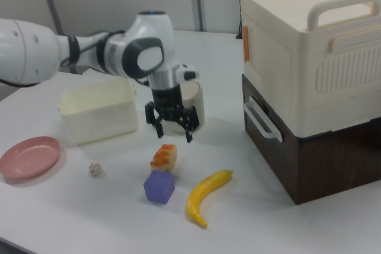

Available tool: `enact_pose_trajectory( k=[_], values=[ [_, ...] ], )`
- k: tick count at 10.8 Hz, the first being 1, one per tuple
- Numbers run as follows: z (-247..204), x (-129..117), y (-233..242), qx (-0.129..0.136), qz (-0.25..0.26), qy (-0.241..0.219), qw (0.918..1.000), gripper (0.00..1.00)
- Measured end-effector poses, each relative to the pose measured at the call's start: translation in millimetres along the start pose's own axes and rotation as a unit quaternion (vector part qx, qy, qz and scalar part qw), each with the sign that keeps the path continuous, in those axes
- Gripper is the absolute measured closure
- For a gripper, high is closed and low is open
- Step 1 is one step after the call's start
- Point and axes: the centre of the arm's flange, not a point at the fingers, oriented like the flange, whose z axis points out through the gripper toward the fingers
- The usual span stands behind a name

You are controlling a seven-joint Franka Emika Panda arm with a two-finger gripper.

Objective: Put the bread on a plate
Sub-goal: 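Lower the gripper onto the orange-topped bread and close on it, then lift the bread and carry it over to the pink plate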

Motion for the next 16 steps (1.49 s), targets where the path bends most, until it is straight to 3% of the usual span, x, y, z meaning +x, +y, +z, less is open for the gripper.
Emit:
enact_pose_trajectory(
  k=[3,6,13,14,16],
  values=[
    [43,-3,11,-0.001,-0.028,-0.012,0.9995,0.0],
    [81,-10,-9,-0.001,-0.044,-0.013,0.9989,0.0],
    [91,-9,-42,0.006,-0.052,-0.023,0.9983,0.04],
    [90,-7,-52,0.012,-0.05,-0.022,0.9984,0.14],
    [88,-3,-76,0.018,-0.054,-0.019,0.9982,0.46]
  ],
)
